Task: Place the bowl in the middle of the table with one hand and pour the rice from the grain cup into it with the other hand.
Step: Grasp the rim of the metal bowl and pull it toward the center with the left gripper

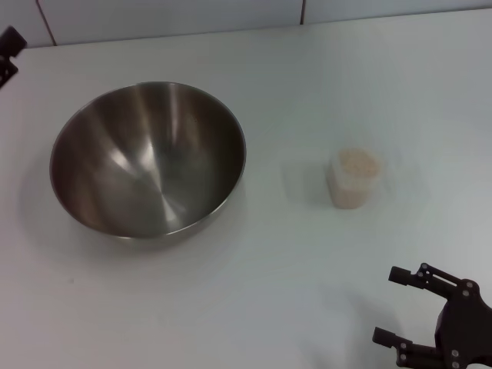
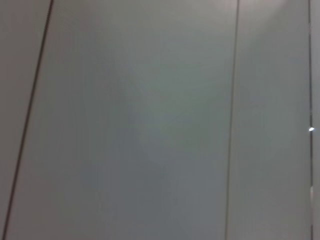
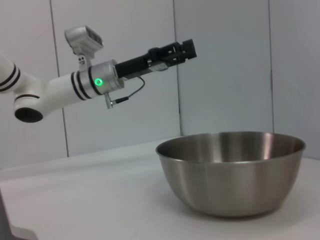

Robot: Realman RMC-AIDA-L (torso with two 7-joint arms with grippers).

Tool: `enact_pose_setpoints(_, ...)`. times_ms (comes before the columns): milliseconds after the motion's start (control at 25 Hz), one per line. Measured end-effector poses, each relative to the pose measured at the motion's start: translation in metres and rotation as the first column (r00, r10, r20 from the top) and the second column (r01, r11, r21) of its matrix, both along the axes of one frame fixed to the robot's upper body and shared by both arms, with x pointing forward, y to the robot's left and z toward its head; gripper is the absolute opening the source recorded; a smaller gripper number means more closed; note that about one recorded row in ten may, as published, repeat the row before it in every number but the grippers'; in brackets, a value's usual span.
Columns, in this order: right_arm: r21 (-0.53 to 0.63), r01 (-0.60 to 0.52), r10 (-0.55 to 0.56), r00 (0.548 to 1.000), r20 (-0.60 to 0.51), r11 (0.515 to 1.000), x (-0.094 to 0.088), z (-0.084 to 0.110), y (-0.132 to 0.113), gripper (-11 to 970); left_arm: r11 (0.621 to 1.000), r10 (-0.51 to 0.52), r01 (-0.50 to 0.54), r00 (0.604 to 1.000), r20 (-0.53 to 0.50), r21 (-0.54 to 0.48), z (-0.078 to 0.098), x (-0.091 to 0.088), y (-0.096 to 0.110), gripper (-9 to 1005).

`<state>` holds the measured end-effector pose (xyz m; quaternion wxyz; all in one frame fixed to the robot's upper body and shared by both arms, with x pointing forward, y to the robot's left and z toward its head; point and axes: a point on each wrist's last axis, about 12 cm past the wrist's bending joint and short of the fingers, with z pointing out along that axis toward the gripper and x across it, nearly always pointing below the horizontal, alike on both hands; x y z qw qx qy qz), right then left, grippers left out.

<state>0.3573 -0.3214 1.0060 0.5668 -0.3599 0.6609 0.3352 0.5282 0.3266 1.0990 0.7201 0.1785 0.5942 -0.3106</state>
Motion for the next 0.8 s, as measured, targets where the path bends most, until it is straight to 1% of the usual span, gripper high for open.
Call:
enact_pose_setpoints(80, 0.008, -0.005, 0.005, 1.000, 0.009, 1.000, 0.001, 0.002, 0.000, 819, 0.999, 0.026, -0.025, 1.000, -0.013, 0.029, 0.003, 0.009, 0.002, 780)
enact_pose_setpoints(240, 0.011, -0.007, 0.007, 1.000, 0.011, 1.000, 0.001, 0.003, 0.000, 819, 0.998, 0.042, -0.040, 0.999, -0.024, 0.053, 0.005, 0.015, 0.002, 776)
enact_pose_setpoints(280, 0.011, -0.007, 0.007, 1.000, 0.012, 1.000, 0.001, 0.003, 0.000, 820, 0.997, 0.037, -0.036, 0.999, -0.021, 0.066, 0.009, 0.019, 0.001, 776)
enact_pose_setpoints(320, 0.011, -0.007, 0.007, 1.000, 0.012, 1.000, 0.001, 0.003, 0.000, 820, 0.997, 0.037, -0.036, 0.999, -0.021, 0.066, 0.009, 0.019, 0.001, 775)
enact_pose_setpoints(400, 0.012, -0.006, 0.006, 1.000, 0.012, 1.000, 0.001, 0.003, 0.000, 820, 0.997, 0.025, -0.024, 1.000, -0.015, 0.077, 0.015, 0.023, -0.001, 775)
enact_pose_setpoints(440, 0.012, -0.006, 0.006, 1.000, 0.011, 1.000, 0.001, 0.003, 0.000, 820, 0.996, 0.027, -0.026, 1.000, -0.011, 0.088, 0.018, 0.026, -0.003, 774)
enact_pose_setpoints(480, 0.011, -0.003, 0.003, 1.000, 0.009, 1.000, 0.000, 0.003, -0.001, 820, 0.992, 0.032, -0.032, 0.999, -0.003, 0.124, 0.024, 0.029, -0.008, 774)
enact_pose_setpoints(520, 0.011, -0.003, 0.003, 1.000, 0.009, 1.000, 0.000, 0.003, -0.001, 820, 0.992, 0.032, -0.032, 0.999, -0.003, 0.124, 0.024, 0.029, -0.008, 773)
enact_pose_setpoints(600, 0.011, 0.001, -0.001, 1.000, 0.007, 1.000, -0.002, 0.002, -0.001, 820, 0.983, 0.067, -0.065, 0.998, -0.006, 0.174, 0.034, 0.030, -0.019, 773)
enact_pose_setpoints(680, 0.012, 0.007, -0.007, 1.000, 0.003, 1.000, -0.004, 0.001, -0.002, 820, 0.967, 0.135, -0.126, 0.990, -0.028, 0.220, 0.049, 0.031, -0.032, 772)
enact_pose_setpoints(720, 0.012, 0.007, -0.007, 1.000, 0.003, 1.000, -0.004, 0.001, -0.002, 820, 0.967, 0.135, -0.126, 0.990, -0.028, 0.220, 0.049, 0.031, -0.032, 771)
enact_pose_setpoints(760, 0.012, 0.009, -0.009, 1.000, 0.002, 1.000, -0.005, 0.001, -0.002, 819, 0.962, 0.164, -0.147, 0.985, -0.058, 0.228, 0.057, 0.031, -0.042, 771)
enact_pose_setpoints(800, 0.013, 0.009, -0.009, 1.000, 0.003, 1.000, -0.005, 0.001, -0.001, 819, 0.965, 0.187, -0.160, 0.975, -0.118, 0.208, 0.068, 0.032, -0.057, 771)
